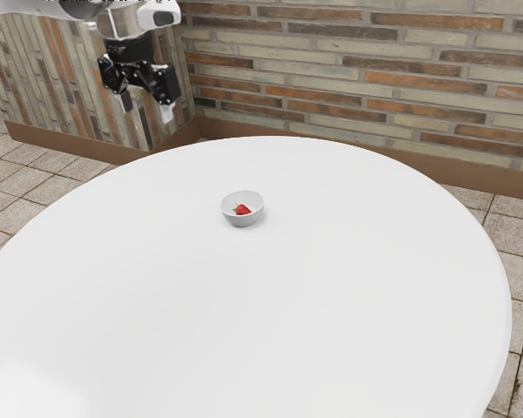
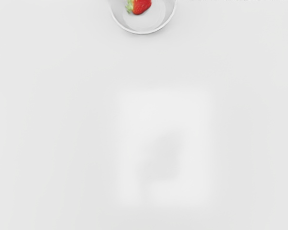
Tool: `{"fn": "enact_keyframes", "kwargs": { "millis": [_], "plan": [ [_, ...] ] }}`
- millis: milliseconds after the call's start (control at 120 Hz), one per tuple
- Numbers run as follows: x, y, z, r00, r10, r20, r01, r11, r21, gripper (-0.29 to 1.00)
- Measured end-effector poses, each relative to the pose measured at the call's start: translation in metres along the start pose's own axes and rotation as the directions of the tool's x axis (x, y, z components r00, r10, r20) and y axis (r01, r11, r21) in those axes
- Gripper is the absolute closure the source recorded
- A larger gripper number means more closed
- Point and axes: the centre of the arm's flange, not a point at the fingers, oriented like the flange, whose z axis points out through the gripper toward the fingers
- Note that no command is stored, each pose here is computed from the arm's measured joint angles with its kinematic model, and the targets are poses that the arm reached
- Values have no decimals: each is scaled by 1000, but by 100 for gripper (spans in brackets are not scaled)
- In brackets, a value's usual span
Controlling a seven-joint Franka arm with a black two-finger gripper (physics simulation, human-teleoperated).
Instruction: Take strawberry from the bowl
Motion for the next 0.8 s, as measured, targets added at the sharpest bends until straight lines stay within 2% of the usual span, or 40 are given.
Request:
{"fn": "enact_keyframes", "kwargs": {
  "millis": [158,233,383,433,625,800],
  "plan": [
    [7,6,3,1000,-2,-3,2,1000,2,2],
    [9,3,-13,999,-29,-43,29,1000,2,2],
    [19,3,-16,972,-227,-61,224,973,-61,2],
    [23,7,-11,945,-323,-49,319,944,-80,2],
    [76,38,103,812,-583,20,583,812,8,2],
    [115,42,185,646,-762,35,763,646,-9,2]
  ]
}}
